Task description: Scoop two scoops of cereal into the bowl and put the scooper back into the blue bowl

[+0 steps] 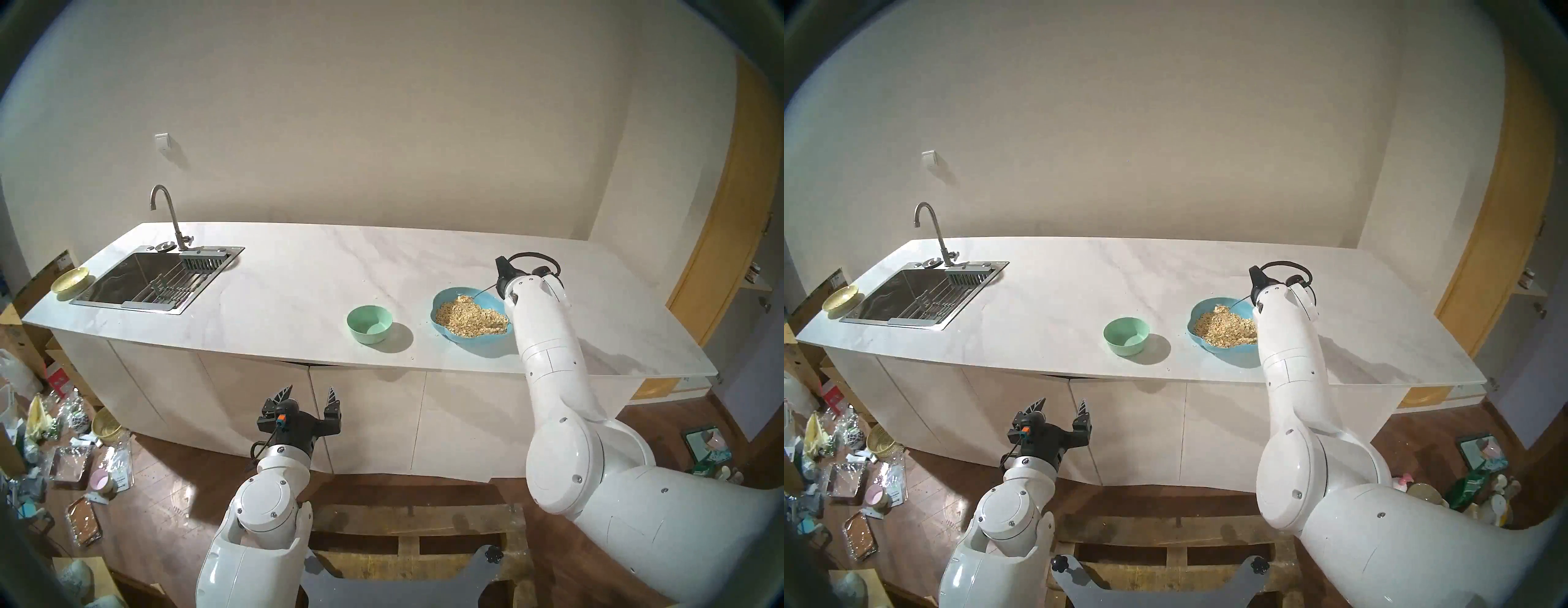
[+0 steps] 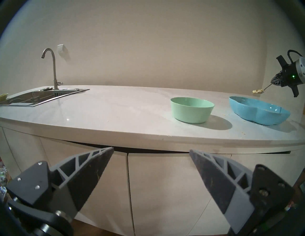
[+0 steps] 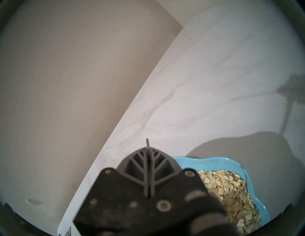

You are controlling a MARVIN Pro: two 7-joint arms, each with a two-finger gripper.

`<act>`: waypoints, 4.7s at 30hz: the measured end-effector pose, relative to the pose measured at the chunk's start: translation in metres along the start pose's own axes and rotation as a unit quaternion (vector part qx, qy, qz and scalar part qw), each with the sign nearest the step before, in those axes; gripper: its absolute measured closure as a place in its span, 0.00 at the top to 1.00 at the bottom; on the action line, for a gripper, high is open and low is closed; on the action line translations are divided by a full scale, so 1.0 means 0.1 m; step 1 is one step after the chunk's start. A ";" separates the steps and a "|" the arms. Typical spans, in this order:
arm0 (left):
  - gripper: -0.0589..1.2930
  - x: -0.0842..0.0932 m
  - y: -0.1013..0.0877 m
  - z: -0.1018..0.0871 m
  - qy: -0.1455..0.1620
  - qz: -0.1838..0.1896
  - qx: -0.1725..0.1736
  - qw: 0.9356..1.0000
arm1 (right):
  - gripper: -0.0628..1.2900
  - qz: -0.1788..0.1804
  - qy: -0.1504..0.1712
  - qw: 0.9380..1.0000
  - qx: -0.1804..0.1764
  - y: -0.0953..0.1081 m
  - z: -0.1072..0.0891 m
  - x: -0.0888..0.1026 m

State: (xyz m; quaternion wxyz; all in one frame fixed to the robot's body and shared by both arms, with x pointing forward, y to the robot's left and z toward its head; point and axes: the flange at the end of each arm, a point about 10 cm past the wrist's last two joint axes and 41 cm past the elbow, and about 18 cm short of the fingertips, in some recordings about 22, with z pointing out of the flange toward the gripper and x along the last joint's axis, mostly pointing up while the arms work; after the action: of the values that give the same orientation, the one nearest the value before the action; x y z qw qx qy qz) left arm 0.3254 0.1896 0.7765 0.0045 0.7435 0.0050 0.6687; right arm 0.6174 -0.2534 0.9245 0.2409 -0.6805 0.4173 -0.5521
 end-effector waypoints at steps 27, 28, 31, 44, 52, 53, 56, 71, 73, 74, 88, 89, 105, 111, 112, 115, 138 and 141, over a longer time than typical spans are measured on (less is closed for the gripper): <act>0.96 0.00 0.00 0.00 0.000 0.000 0.000 1.000 | 0.03 0.002 -0.046 0.998 0.033 -0.51 -0.28 -0.59; 0.96 0.00 0.00 0.00 0.000 0.000 0.000 1.000 | 0.03 0.000 -0.047 0.998 0.034 -0.53 -0.29 -0.62; 0.96 0.00 0.00 0.00 0.000 0.000 0.000 1.000 | 0.03 -0.002 -0.052 0.998 0.036 -0.58 -0.31 -0.68; 0.96 0.00 0.00 0.00 0.000 0.000 0.000 1.000 | 0.03 -0.019 -0.074 0.996 0.044 -0.75 -0.39 -1.01; 0.96 0.00 0.00 0.00 0.000 0.000 0.000 1.000 | 0.03 -0.028 -0.087 0.995 0.049 -0.84 -0.43 -1.19; 0.96 0.00 0.00 0.00 0.000 0.000 0.000 1.000 | 0.03 -0.030 -0.089 0.994 0.050 -0.85 -0.43 -1.21; 0.96 0.00 0.00 0.00 0.000 0.000 0.000 1.000 | 0.03 -0.034 -0.092 0.994 0.053 -0.88 -0.46 -1.28; 0.96 0.00 0.00 0.00 0.000 0.000 0.000 1.000 | 0.03 -0.070 -0.097 0.990 0.072 -0.95 -0.50 -1.55; 0.96 0.00 0.00 0.00 0.000 0.000 0.000 1.000 | 0.03 -0.074 -0.098 0.990 0.074 -0.96 -0.50 -1.58; 0.96 0.00 0.00 0.00 0.000 0.000 0.000 1.000 | 0.03 -0.077 -0.099 0.989 0.076 -0.96 -0.49 -1.60; 0.96 0.00 0.00 0.00 0.000 0.000 0.000 1.000 | 0.03 -0.117 -0.097 0.984 0.088 -0.99 -0.40 -1.80; 0.96 0.00 0.00 0.00 0.000 0.000 0.000 1.000 | 0.03 -0.119 -0.096 0.984 0.089 -0.99 -0.40 -1.80; 0.96 0.00 0.00 0.00 0.000 0.000 0.000 1.000 | 0.03 -0.192 -0.059 0.971 0.128 -1.08 -0.32 -1.80; 0.96 0.00 0.00 0.00 0.000 0.000 0.000 1.000 | 0.03 -0.225 -0.040 0.961 0.154 -1.14 -0.38 -1.83; 0.96 0.00 0.00 0.00 0.000 0.000 0.000 1.000 | 0.03 -0.233 -0.036 0.958 0.160 -1.15 -0.40 -1.84; 0.96 0.00 0.00 0.00 0.000 0.000 0.000 1.000 | 0.03 -0.269 -0.021 0.946 0.182 -1.20 -0.47 -1.88; 0.96 0.00 0.00 0.00 0.000 0.000 0.000 1.000 | 0.03 -0.346 0.056 0.911 0.216 -1.08 -0.61 -1.89; 0.96 0.00 0.00 0.00 0.000 0.000 0.000 1.000 | 0.03 -0.293 0.050 0.934 0.198 -1.10 -0.49 -1.68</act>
State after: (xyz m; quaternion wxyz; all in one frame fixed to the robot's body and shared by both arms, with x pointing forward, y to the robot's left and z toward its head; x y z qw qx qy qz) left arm 0.3254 0.1896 0.7765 0.0044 0.7436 0.0048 0.6686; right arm 0.5973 -0.0479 0.9318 0.1771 -0.6829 0.0932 -0.7025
